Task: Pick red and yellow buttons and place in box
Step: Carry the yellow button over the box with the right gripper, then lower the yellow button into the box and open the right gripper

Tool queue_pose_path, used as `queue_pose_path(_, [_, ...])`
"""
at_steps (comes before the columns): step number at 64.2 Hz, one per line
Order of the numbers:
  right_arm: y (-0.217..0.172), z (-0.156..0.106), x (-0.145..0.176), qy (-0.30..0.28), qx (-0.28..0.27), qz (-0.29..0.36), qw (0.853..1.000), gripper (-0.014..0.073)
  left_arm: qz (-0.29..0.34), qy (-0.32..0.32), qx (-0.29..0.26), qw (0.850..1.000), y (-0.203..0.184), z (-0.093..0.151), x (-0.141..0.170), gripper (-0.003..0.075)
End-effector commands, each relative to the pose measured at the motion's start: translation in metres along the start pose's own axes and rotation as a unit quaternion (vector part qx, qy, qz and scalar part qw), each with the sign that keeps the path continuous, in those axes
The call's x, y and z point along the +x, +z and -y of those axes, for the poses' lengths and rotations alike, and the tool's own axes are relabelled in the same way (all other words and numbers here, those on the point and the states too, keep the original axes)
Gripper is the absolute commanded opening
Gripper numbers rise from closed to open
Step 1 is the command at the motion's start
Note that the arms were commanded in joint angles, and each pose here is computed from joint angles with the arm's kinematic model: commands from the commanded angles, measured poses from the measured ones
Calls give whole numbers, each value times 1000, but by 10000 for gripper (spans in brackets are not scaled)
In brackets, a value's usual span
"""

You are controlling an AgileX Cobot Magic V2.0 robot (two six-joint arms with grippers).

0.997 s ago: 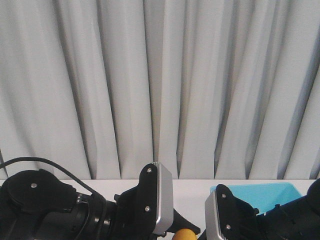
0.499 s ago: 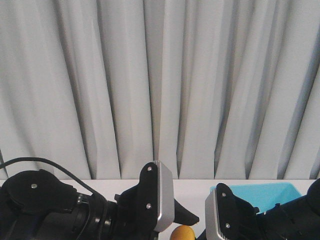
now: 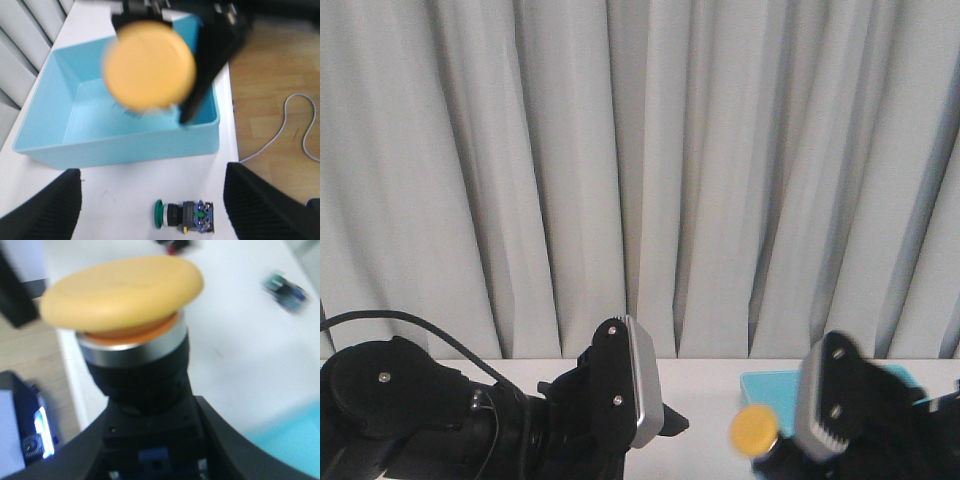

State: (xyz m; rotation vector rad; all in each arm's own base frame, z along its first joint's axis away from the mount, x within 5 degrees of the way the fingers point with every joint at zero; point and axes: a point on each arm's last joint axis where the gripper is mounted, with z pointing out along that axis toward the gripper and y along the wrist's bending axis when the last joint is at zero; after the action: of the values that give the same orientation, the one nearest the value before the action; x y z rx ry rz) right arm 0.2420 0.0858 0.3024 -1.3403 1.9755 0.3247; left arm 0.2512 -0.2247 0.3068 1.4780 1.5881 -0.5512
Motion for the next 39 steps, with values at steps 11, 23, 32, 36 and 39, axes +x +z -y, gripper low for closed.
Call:
queue_pose_path(11, [-39,34,17,237,136,19,962,198,15,-42,-69,997,-17,-10,-16,577])
queue_pose_path(23, [-30,54,45,347,163,-28,923,202,5,-68,-88,994,-17,-14,-14,577])
queue_pose_path(32, [-11,69,57,383,156,-79,907,207,5,-68,-88,994,-17,-14,-14,577])
queue_pose_path(36, [-3,79,61,392,153,-100,902,210,5,-68,-87,994,-17,-14,-14,577])
queue_pose_path(39, [4,88,62,398,149,-112,898,213,5,-68,-87,994,-17,-14,-14,577])
